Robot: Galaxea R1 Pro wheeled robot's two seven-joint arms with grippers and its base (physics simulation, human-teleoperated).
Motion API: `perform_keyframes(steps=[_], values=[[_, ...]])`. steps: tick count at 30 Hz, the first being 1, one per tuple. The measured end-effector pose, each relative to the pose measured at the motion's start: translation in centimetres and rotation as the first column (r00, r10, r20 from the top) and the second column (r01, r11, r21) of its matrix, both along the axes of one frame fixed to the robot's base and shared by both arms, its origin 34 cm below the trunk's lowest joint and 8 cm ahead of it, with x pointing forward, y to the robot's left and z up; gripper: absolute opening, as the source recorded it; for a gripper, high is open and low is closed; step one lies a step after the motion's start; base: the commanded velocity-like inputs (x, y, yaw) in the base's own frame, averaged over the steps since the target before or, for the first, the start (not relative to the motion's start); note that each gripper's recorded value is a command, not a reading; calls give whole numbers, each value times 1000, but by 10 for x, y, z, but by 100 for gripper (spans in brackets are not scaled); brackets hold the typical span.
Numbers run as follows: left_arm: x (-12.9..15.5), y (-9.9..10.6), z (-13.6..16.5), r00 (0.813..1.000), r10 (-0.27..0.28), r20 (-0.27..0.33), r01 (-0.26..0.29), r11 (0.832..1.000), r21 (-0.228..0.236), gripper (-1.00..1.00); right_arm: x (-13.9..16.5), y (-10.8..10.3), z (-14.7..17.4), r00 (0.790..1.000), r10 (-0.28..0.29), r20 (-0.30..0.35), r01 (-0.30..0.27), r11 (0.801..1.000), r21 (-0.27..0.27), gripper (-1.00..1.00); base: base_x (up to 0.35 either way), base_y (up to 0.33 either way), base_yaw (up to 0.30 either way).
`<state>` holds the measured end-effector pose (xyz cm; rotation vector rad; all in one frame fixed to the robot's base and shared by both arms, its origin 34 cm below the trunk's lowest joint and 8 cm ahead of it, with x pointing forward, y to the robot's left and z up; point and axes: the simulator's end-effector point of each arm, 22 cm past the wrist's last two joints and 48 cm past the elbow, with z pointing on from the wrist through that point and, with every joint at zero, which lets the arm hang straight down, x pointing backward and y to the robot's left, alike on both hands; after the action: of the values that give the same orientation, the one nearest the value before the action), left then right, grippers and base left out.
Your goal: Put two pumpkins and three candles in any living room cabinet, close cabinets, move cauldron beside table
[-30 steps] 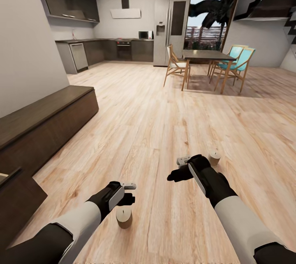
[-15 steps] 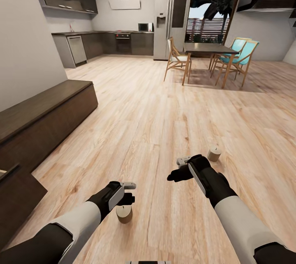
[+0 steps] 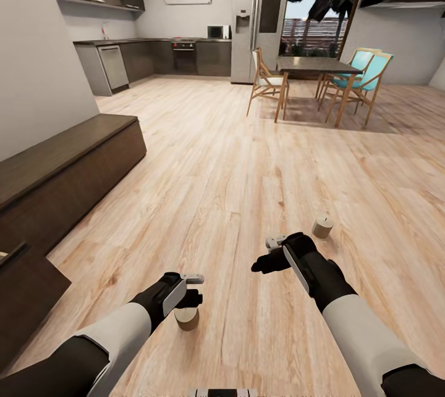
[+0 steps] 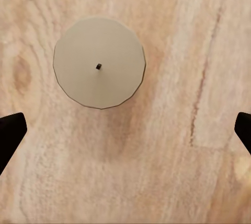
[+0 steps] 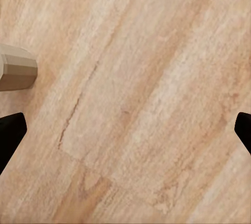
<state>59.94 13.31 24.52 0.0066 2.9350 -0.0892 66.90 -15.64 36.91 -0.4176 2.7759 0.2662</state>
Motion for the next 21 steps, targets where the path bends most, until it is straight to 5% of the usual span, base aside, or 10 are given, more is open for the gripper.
perform_keyframes(steps=[14,21], values=[[-10,0,-22,999,0,-40,0,1000,0,100,-6,0,-25,999,0,-41,0,1000,0,100,0,0,0],[-3,0,-20,1000,10,-6,-10,1000,-3,100,-6,0,-25,999,0,-41,0,1000,0,100,2,2,0]])
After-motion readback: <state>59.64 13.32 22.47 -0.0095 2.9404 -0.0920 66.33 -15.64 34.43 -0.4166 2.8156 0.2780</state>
